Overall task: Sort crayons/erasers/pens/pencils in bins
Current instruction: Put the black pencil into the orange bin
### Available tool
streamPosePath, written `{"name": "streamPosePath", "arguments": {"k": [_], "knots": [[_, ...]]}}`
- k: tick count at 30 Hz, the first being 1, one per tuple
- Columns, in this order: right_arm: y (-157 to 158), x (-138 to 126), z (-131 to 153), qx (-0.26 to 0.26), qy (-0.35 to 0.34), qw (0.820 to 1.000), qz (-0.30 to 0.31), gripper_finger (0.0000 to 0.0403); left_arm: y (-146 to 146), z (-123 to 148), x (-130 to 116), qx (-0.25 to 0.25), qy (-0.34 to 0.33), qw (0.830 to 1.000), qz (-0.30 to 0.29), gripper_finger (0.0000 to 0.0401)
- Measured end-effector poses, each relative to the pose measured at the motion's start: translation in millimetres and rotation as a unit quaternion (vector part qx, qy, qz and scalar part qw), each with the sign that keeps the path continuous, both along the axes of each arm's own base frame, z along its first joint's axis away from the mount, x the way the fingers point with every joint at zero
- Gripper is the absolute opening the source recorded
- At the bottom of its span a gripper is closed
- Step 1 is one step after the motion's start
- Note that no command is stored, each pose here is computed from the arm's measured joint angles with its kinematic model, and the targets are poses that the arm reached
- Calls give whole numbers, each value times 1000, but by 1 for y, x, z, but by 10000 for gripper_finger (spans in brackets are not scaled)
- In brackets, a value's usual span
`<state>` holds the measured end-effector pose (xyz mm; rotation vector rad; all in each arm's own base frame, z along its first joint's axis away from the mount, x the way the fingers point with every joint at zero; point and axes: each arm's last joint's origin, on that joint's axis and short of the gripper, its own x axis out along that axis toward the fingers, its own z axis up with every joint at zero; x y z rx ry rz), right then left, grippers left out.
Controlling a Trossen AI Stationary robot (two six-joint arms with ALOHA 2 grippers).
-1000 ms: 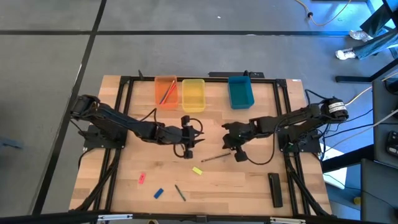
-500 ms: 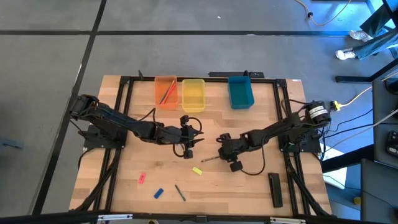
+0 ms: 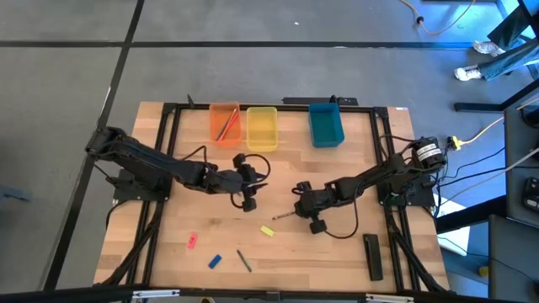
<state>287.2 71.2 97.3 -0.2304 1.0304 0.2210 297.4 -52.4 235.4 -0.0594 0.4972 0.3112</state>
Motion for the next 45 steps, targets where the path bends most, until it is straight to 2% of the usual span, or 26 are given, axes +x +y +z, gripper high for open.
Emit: {"name": "streamPosePath", "arguments": {"k": [2, 4, 7, 9, 11, 15, 20, 24, 26, 29, 33, 37, 40, 45], "knots": [[1, 1, 1, 11, -2, 1000, -16, 23, -2, 6, -6, -19, -5, 1000, 9, 113], [6, 1, 7, 18, -6, 1000, -20, 20, -7, 12, -13, -58, -16, 998, 12, 113], [12, -2, 20, 8, -24, 999, -21, 20, -17, 21, -25, -92, -21, 996, -3, 114], [10, -6, 30, -15, -39, 999, -22, 22, -24, 28, -31, -95, -35, 995, -12, 114], [6, -5, 47, -20, -83, 996, -26, 21, -30, 31, -36, -79, -39, 996, -15, 114], [-12, -5, 69, 8, -167, 986, -20, 6, -37, 30, -38, -47, -41, 998, -7, 114], [-38, -10, 84, 96, -305, 948, 11, 10, -39, 23, -34, -36, -32, 999, 0, 114], [-53, -18, 82, 138, -365, 920, 12, 13, -39, 18, -30, -30, -24, 999, 2, 114], [-56, -22, 75, 140, -346, 928, 4, 11, -38, 18, -30, -32, -22, 999, 0, 116], [-56, -25, 61, 121, -276, 954, -12, 16, -35, 19, -28, -33, -30, 999, 3, 125], [-47, -21, 45, 73, -187, 979, -46, 56, -32, 26, -22, -22, -63, 998, -6, 144], [-39, -2, 35, 53, -164, 984, -51, 115, -29, 26, -14, -18, -83, 996, -6, 159], [-35, 14, 24, 52, -123, 989, -58, 149, -27, 25, -12, -36, -90, 995, 6, 160], [-26, 35, 8, 37, -71, 996, -41, 162, -34, 25, -14, -52, -92, 994, 2, 158]]}}
